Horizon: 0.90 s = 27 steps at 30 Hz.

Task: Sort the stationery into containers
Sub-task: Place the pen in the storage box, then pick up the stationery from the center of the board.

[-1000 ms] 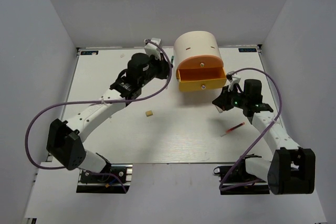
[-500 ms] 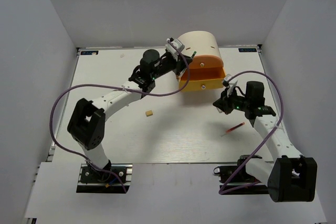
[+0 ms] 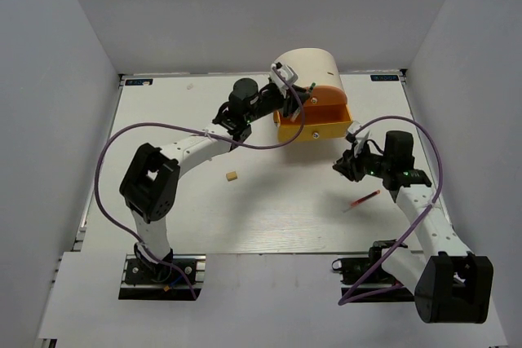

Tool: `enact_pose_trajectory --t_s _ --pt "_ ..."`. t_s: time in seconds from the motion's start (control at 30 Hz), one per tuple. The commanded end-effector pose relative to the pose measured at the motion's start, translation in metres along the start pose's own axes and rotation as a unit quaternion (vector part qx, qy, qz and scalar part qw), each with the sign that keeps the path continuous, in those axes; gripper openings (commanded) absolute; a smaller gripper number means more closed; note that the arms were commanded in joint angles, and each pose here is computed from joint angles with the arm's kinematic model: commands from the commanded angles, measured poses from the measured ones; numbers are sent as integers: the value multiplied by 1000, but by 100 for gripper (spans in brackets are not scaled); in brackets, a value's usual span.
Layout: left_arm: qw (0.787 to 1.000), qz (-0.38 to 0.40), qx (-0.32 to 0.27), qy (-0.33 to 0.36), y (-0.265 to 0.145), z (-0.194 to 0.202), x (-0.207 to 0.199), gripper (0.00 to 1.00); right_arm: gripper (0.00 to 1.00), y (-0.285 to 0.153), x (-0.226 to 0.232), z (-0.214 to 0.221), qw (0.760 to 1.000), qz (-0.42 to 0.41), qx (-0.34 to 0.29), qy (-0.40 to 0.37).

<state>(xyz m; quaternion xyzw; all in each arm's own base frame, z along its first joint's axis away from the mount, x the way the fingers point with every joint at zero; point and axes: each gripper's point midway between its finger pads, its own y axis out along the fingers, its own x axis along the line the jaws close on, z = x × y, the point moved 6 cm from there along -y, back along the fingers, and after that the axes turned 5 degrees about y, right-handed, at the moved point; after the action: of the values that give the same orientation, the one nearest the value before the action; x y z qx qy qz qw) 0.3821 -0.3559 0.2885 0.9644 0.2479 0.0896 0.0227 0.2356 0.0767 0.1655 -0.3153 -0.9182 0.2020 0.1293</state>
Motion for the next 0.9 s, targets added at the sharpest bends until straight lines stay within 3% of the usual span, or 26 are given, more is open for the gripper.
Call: enact_pose_trajectory --t_s 0.0,0.07,0.17,0.43,0.47,0.53,0.57,0.6,0.77,0.87 --pt "999 1 -40 20 6 -33 2 35 32 -7 -4 -8 998 9 -7 -57" --pt "999 1 -41 20 7 -40 -1 48 43 -9 -8 -11 996 6 -3 -87" --pt "998 -6 -57 25 7 -60 -2 60 49 -10 -11 -12 992 -11 14 -126" --pt "994 -31 -101 9 -22 -119 -7 70 54 -15 -17 -9 971 -82 54 -217" --pt "996 -37 -87 -3 -28 -115 -9 72 54 -17 -17 -4 948 -107 62 -294" --pt "994 -57 -88 -16 -49 -132 -10 75 54 -25 -10 14 925 -152 99 -335" --pt "996 -61 -54 -33 -58 -115 -15 77 54 -26 -13 15 905 -163 103 -378" --pt "994 -84 -58 -40 -76 -127 -12 81 54 -30 -14 24 895 -179 125 -389" --pt "984 -149 35 -93 -139 -71 -26 83 54 -35 -18 37 883 -237 155 -375" --pt "968 -190 93 -137 -171 -34 -37 86 59 -35 -23 47 871 -259 176 -379"
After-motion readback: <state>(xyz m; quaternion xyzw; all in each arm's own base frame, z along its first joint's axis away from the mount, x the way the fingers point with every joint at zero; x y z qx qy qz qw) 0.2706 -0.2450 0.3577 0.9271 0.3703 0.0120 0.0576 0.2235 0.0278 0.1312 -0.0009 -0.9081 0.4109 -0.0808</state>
